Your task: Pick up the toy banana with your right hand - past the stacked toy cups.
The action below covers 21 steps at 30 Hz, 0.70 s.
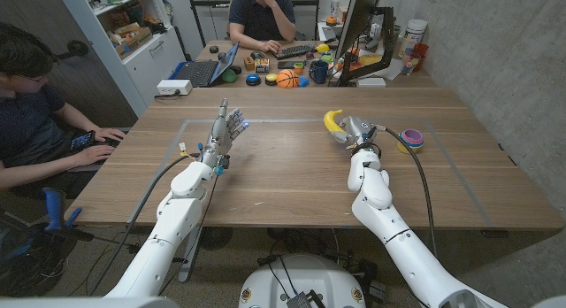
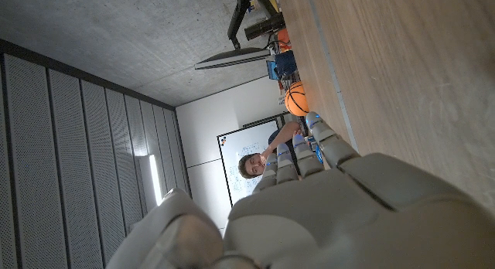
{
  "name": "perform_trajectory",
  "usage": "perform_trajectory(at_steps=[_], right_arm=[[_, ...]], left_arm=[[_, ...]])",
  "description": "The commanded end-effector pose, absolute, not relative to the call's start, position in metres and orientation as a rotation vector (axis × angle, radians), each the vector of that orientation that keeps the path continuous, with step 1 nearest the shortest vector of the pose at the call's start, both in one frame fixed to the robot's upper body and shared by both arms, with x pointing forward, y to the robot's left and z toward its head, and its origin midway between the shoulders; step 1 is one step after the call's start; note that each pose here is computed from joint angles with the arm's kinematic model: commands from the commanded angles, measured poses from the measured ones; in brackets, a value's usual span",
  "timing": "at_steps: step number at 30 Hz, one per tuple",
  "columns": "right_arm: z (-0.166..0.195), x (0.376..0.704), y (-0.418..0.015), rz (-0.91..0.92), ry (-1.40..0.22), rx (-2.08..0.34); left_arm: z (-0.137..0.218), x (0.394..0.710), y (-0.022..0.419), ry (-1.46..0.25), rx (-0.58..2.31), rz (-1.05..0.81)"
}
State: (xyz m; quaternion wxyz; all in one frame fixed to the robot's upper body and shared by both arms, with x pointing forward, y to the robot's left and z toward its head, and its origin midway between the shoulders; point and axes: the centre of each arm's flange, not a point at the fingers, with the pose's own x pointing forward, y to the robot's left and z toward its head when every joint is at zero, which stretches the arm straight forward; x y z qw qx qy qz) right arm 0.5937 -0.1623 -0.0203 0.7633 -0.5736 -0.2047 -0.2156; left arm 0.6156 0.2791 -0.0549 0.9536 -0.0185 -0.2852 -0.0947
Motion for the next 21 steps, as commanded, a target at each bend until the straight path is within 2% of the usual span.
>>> perform_trajectory(at_steps=[1, 21], right_arm=[[0.009, 0.577, -0.162, -0.506, -0.522, -1.232], [0.047, 0.56, -0.169, -0.556, -0.582, -1.23]], left_arm=[[-0.056, 0.617, 0.282, -0.571, -0.031, -0.192], [-0.057, 0.615, 0.281, -0.569, -0.028, -0.194]])
